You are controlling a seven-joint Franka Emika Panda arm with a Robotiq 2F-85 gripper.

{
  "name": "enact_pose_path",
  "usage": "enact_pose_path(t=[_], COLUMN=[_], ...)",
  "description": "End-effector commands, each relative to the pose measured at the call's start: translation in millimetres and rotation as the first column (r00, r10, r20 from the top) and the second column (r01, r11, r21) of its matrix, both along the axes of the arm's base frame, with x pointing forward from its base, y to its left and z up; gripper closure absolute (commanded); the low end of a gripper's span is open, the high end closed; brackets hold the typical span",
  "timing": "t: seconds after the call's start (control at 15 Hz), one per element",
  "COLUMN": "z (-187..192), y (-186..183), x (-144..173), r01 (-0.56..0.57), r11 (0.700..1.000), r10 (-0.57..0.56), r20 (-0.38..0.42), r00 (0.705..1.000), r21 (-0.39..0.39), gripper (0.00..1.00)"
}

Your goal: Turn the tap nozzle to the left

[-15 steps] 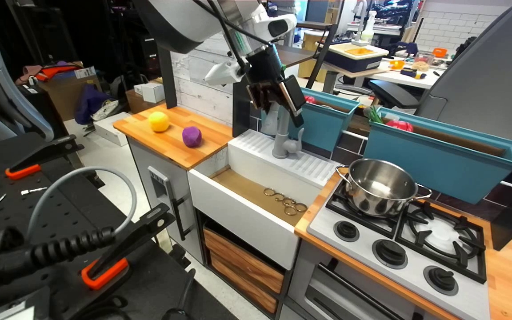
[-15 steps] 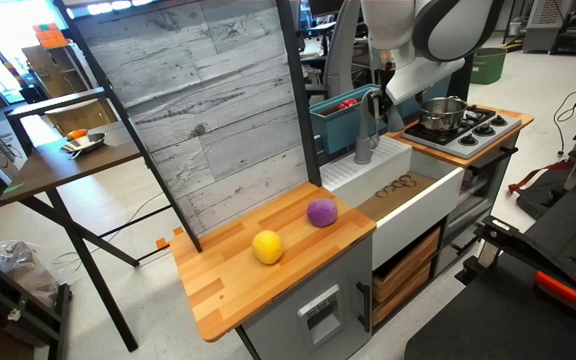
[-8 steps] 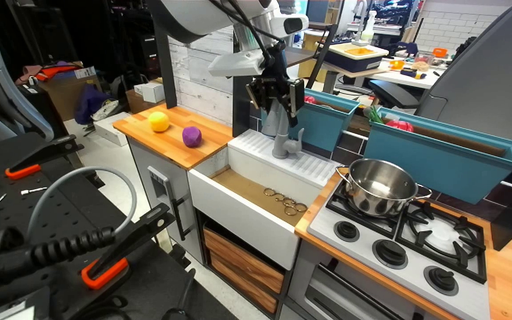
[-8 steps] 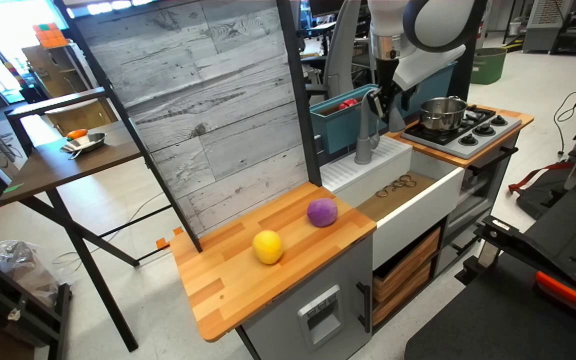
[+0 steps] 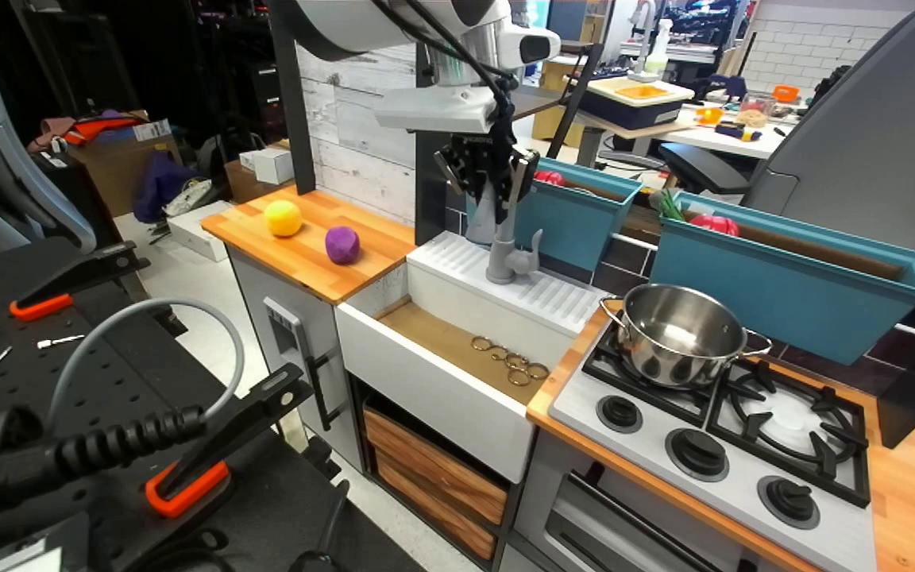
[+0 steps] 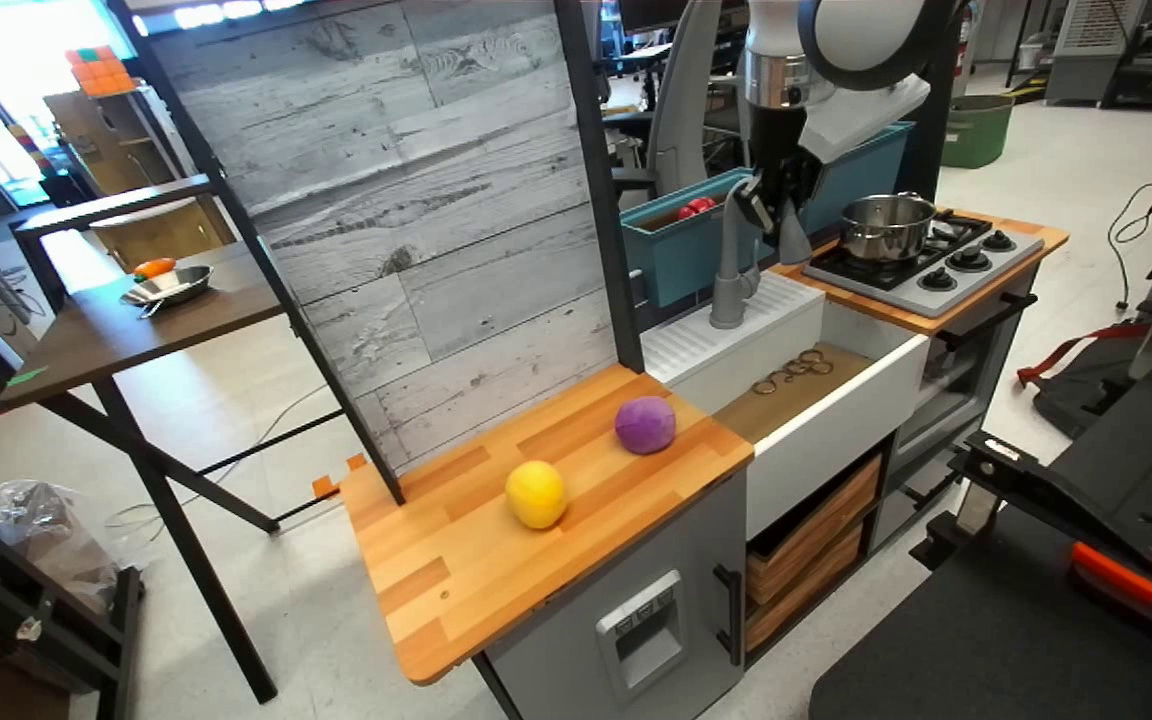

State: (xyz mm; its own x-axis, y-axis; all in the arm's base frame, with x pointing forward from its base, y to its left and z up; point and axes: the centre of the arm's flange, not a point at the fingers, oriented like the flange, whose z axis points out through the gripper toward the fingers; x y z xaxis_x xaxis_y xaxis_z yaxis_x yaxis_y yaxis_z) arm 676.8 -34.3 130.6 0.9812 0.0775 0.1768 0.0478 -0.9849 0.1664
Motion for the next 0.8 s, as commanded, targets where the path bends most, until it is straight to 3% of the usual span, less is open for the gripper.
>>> enact_pose_path(t=[0.0, 0.4, 0.73], z=[15, -7, -15], y=[-19, 42, 81], x=[-45, -77, -73], r01=[-0.012, 0.245, 0.432], r11=[0.999, 0.968, 0.901], r10=[0.006, -0.249, -0.434], r20=[-0.146, -0.068, 0.034], r00=[0.989, 0.966, 0.901], r21=[-0.041, -0.061, 0.037], gripper=[0.94, 0.94, 0.94])
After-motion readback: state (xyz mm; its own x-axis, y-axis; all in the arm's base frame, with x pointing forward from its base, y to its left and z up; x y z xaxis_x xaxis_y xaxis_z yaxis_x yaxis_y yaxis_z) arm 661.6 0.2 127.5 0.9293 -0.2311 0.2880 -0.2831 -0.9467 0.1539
